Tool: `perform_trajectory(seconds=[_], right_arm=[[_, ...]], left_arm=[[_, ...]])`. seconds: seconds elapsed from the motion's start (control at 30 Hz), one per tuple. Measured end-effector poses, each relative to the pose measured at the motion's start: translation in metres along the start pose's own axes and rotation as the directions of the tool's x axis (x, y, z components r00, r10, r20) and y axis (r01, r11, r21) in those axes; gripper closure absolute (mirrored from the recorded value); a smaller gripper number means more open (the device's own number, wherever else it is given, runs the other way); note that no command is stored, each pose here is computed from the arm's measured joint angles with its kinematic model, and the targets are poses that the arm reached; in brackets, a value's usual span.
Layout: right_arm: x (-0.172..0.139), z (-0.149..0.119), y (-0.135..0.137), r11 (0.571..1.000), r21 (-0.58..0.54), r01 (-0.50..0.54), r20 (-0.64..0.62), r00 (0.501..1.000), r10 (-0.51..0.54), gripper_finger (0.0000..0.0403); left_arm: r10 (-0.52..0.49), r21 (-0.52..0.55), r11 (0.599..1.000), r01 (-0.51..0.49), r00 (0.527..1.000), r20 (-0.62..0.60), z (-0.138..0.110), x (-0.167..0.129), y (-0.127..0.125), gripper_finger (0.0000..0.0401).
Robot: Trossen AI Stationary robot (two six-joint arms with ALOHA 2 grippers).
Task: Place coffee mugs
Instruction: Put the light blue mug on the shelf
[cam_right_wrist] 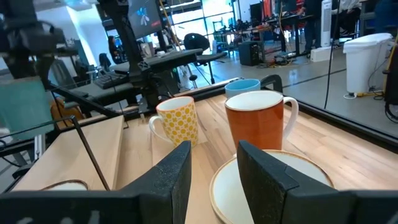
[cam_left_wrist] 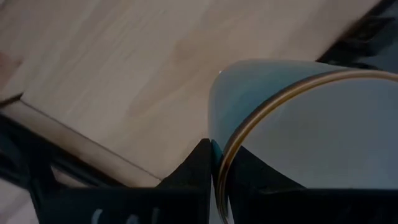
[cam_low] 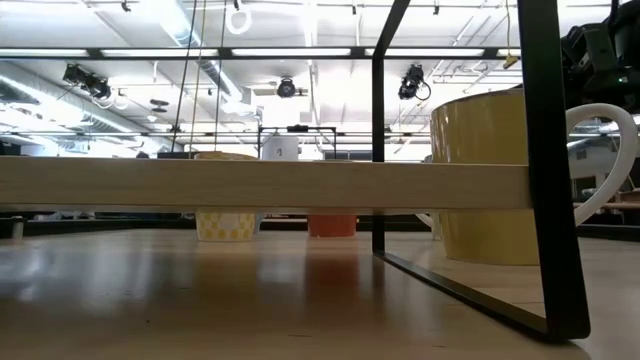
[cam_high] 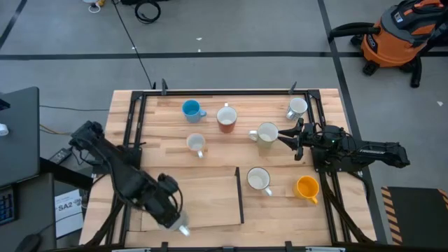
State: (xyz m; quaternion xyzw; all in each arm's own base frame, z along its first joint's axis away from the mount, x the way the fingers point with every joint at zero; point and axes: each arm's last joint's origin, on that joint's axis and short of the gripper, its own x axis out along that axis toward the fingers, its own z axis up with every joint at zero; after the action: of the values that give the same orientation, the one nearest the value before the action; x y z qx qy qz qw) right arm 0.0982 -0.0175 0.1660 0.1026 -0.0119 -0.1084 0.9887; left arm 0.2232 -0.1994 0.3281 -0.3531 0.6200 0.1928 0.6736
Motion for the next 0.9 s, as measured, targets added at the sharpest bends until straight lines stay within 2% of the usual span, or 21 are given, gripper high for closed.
perform_trajectory(seconds=[0.23,0.43,0.7,0.9], right_arm=[[0.000,0.000,0.000,1.000,0.000,0.000,0.000,1.000,0.000,0.0267],[0.000,0.000,0.000,1.000,0.000,0.000,0.000,1.000,0.000,0.0267],[0.000,0.000,0.000,1.000,0.000,0.000,0.000,1.000,0.000,0.0267],[0.000,0.000,0.000,1.000,0.000,0.000,0.000,1.000,0.000,0.0267]], left_arm=[[0.083,-0.044,0.996,-0.083,0.996,-0.013,-0.004,0.024,-0.010,0.0367],[0.140,-0.091,0.986,-0.140,0.990,-0.004,0.000,0.028,-0.007,0.0367],[0.134,-0.182,0.974,-0.131,0.991,0.000,-0.003,0.034,-0.007,0.0367],[0.171,-0.191,0.967,-0.172,0.985,-0.019,-0.003,0.046,-0.001,0.0367]])
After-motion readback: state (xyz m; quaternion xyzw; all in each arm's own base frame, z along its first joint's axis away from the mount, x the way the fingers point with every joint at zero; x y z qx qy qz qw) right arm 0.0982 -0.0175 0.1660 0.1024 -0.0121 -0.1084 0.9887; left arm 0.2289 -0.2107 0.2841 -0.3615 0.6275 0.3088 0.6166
